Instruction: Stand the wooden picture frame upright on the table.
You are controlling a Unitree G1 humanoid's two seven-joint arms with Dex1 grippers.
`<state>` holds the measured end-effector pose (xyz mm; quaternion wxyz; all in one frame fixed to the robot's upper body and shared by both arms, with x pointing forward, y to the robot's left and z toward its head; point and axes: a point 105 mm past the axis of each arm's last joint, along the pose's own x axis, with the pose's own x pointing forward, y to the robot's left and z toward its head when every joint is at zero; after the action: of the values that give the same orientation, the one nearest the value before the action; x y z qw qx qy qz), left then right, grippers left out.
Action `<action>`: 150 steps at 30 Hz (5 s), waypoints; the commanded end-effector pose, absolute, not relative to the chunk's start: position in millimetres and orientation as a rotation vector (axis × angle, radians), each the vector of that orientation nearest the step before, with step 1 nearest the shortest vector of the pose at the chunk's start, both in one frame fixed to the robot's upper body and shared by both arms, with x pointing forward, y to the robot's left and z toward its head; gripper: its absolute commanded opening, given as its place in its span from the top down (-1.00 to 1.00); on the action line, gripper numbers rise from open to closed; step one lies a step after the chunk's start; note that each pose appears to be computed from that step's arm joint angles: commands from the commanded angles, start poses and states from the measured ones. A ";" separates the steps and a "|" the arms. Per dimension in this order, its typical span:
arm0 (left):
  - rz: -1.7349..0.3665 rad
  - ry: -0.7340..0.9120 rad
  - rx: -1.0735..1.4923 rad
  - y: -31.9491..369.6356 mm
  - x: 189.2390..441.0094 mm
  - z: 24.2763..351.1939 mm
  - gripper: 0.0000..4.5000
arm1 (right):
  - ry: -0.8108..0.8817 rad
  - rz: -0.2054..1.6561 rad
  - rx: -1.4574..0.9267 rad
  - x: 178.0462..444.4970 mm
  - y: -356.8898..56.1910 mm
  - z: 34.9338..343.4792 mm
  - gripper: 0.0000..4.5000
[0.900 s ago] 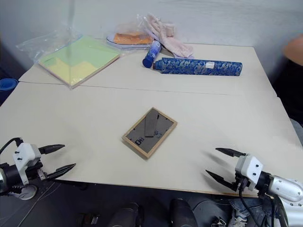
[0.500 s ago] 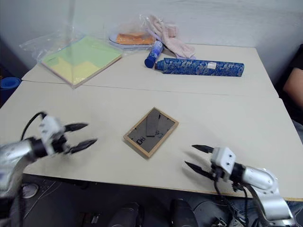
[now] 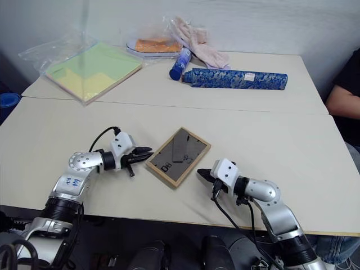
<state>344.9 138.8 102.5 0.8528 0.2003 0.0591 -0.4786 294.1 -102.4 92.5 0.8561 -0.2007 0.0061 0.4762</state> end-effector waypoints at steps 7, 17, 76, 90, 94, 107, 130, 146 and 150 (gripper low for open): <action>-1.110 0.126 0.375 120.7 310.7 96.5 0.67 | -0.035 0.946 -0.462 321.9 -114.0 111.8 0.99; -1.038 0.546 -0.175 157.8 292.2 108.2 0.06 | 0.026 1.009 -0.523 307.4 -132.7 113.4 1.00; -1.128 0.612 -0.312 91.2 306.9 122.4 0.43 | -0.034 1.408 -0.022 295.8 -50.5 201.1 -0.99; -1.237 0.676 -0.463 82.8 288.5 135.3 0.43 | -0.111 1.455 -0.187 274.2 -76.0 196.0 -0.99; -1.345 0.747 -0.625 82.3 275.4 157.2 0.43 | -0.283 1.353 -0.275 281.2 -98.7 209.3 -0.99; -1.422 1.010 -0.901 107.0 264.7 180.5 0.43 | -0.586 1.222 -0.962 278.4 -136.2 193.3 -0.99; -1.402 1.120 -0.927 97.1 259.1 181.8 0.43 | -0.920 0.910 -1.152 294.8 -109.0 194.5 0.42; -1.408 1.119 -0.918 94.5 259.9 183.2 0.43 | -0.958 0.946 -1.224 307.0 -93.6 187.9 -0.78; -1.410 1.115 -0.923 93.3 261.1 183.8 0.43 | -0.947 0.967 -1.238 311.6 -91.1 178.2 -0.78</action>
<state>261.9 95.4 164.1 0.5393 -0.3903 0.4919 -0.5611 311.2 -89.7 174.0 0.6097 -0.5370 -0.3977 0.4264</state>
